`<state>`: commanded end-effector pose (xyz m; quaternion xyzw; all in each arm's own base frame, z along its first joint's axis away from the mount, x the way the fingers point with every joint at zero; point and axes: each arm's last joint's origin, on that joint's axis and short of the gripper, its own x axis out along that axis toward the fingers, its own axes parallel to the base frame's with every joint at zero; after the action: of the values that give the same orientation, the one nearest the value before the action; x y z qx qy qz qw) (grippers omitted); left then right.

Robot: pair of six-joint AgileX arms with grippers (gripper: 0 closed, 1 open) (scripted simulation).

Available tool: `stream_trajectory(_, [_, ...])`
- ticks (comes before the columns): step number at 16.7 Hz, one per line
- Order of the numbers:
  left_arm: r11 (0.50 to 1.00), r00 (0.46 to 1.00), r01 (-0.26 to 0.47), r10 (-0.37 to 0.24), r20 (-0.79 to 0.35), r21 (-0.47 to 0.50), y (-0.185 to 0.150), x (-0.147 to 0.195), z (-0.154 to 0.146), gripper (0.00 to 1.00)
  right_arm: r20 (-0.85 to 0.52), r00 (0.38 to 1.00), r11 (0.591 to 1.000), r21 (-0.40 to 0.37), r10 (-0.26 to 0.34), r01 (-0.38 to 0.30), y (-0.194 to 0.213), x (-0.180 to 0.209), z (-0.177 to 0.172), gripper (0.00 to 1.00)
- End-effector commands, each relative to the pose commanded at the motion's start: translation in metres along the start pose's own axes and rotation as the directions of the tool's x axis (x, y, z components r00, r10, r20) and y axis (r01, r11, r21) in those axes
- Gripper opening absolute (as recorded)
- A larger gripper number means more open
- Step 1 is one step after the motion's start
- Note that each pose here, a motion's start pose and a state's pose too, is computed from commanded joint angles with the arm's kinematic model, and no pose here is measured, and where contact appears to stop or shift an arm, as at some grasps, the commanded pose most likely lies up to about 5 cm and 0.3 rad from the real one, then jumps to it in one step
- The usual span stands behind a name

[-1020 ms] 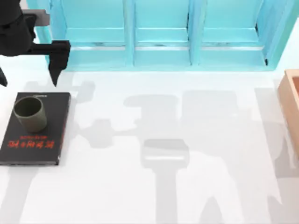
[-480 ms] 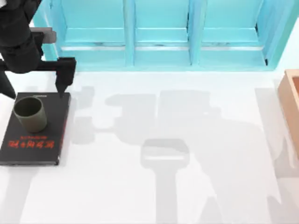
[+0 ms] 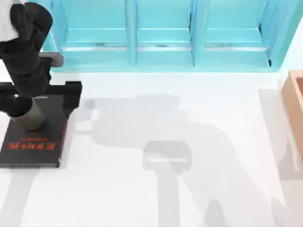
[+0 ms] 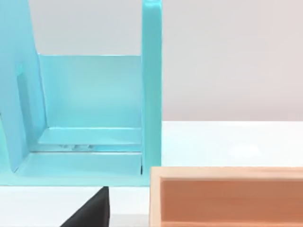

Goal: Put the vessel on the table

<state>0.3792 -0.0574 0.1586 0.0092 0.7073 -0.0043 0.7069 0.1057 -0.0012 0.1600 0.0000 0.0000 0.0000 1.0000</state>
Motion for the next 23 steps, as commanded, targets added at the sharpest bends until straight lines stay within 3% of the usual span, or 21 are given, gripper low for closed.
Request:
stream_trajectory(1, [1.000,1.000,0.000,0.000,0.000,0.000,0.0000,0.0000,0.0000,1.00,0.000,1.000,1.000,0.000,0.000,0.000,0.0000,0.0000,0.0000,1.00])
stream_trajectory(14, [1.000,1.000,0.000,0.000,0.000,0.000,0.0000,0.0000,0.0000,0.02,0.000,1.000,1.000,0.000,0.000,0.000,0.0000,0.0000,0.0000,1.00])
stream_trajectory(23, [1.000,1.000,0.000,0.000,0.002,0.001,0.0000,-0.0006,0.0001,0.00,0.000,1.000,1.000,0.000,0.000,0.000,0.0000,0.0000,0.0000,1.00])
